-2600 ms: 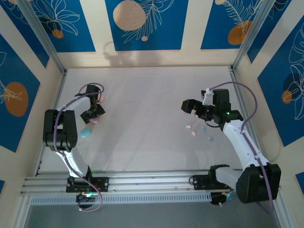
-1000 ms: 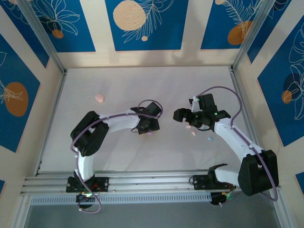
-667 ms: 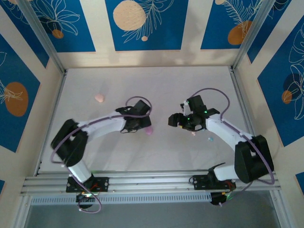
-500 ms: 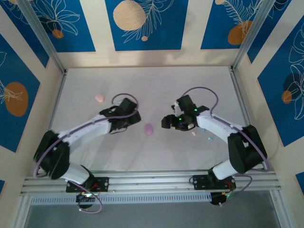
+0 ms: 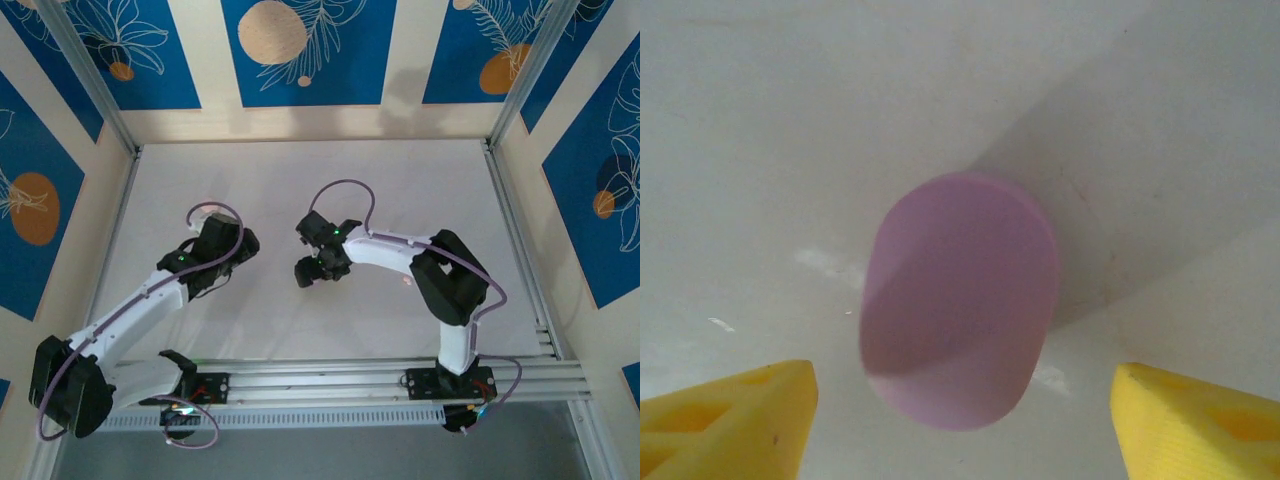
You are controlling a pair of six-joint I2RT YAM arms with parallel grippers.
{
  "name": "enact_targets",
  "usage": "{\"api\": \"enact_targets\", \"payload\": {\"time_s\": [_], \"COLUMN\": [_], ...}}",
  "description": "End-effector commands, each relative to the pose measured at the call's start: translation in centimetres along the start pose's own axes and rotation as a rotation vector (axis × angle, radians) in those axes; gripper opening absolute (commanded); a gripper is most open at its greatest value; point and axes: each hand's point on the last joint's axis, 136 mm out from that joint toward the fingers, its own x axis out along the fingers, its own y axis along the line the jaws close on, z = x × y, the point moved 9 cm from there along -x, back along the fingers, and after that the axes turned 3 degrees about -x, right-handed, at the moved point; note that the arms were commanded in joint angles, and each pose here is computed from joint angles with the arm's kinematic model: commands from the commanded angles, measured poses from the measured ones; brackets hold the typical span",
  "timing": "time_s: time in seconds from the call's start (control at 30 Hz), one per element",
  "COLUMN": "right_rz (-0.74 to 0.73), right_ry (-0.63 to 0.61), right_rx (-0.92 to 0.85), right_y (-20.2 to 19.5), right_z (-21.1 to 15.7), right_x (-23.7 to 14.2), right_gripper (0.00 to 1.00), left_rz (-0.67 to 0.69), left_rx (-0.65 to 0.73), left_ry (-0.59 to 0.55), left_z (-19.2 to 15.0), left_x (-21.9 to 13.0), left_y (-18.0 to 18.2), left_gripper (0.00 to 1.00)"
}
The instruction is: Insert wireless bluetooth earbuds into charging case
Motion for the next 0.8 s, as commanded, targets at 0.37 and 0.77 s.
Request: {"api": "enact_targets", "payload": {"time_s": [0.37,0.77], "right_rz": [-0.121,-0.074], "right_ry": [0.025,-0.042], "right_rx": [-0.116,-0.151], "right_y": [0.5,0.5], "right_z": [1.0,1.3], "right_x": [1.7,0.8], "right_gripper": [0.64,0.39], "left_rz": [-0.035,-0.096], "left_rx": [0.038,0.084], "left_ry": [0.027,0.095], "left_z": [-0.2,-0.4], "left_x": [0.9,1.6], "left_y": [-0.1,-1.5], "left_gripper": [0.74,0.73]}}
